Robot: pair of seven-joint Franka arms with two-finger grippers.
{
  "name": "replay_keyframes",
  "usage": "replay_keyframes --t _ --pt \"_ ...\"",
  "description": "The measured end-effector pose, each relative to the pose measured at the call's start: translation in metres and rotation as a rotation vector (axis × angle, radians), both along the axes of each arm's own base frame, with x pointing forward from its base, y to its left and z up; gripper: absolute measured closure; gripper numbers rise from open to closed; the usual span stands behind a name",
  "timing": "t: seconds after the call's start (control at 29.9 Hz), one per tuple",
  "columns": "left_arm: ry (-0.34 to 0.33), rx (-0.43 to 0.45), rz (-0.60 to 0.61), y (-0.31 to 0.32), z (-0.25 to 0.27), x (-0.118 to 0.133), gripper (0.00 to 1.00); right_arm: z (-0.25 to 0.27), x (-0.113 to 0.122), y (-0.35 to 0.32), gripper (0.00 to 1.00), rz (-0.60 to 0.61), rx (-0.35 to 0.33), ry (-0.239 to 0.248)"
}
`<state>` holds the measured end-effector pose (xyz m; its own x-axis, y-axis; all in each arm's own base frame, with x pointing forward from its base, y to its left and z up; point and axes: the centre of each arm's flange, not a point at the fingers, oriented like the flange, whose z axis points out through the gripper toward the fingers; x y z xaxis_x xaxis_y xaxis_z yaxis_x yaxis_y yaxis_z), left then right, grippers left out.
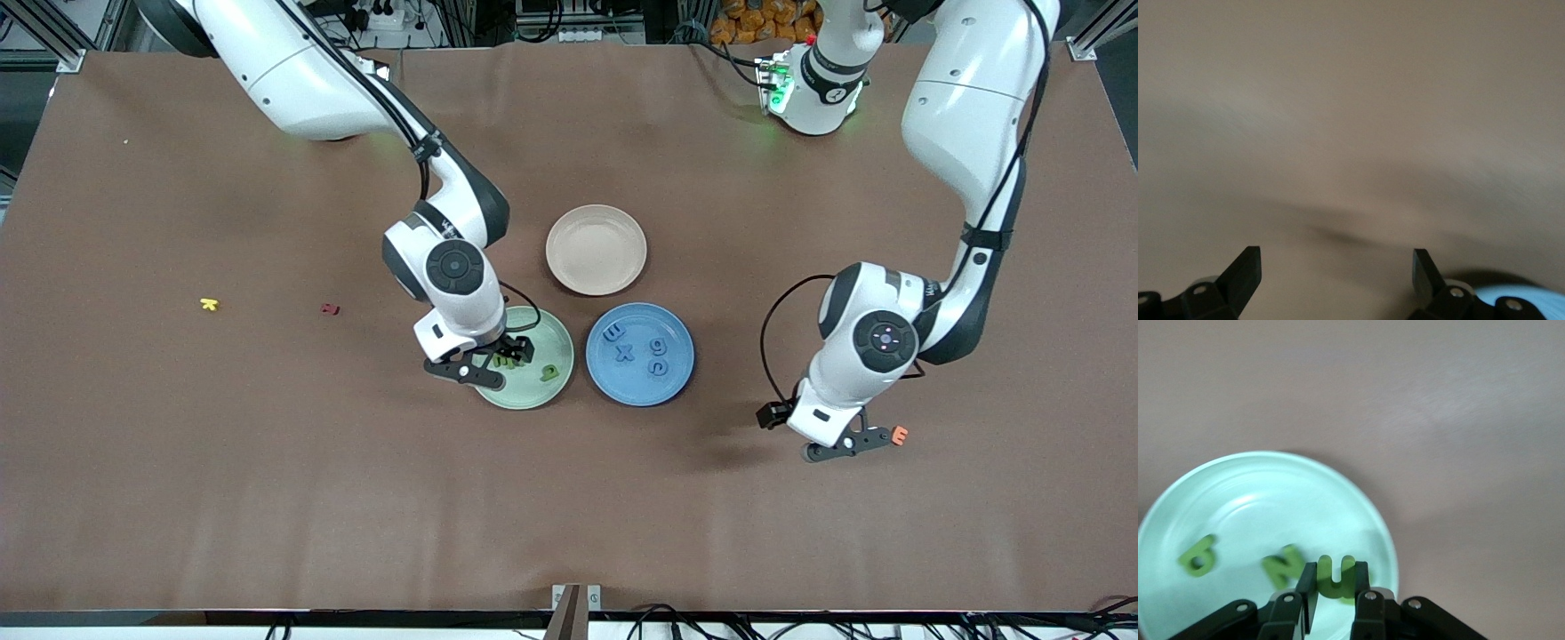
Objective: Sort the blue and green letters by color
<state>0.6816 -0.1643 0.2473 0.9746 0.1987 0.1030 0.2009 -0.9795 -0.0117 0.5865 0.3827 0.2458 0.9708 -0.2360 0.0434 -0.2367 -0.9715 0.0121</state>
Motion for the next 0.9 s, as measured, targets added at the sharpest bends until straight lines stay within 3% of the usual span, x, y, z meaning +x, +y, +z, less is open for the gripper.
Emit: replay_keyframes --t 0.3,0.53,0.57,0.9 --pt "0.038 0.001 -0.061 0.054 0.011 -0.01 0.0 0.001 0.044 -0.077 0.0 0.054 -0.01 0.001" --pt "0.059 0.03 -0.147 0.076 0.044 -0.051 0.0 0.002 0.08 -0.162 0.0 0.106 -0.039 0.004" --pt "0.062 0.033 -0.163 0.079 0.067 -0.079 0.0 0.005 0.096 -0.214 0.0 0.132 -0.075 0.011" --pt "0.092 0.024 -0.194 0.081 0.09 -0.113 0.0 0.016 0.113 -0.293 0.0 0.185 -0.086 0.02"
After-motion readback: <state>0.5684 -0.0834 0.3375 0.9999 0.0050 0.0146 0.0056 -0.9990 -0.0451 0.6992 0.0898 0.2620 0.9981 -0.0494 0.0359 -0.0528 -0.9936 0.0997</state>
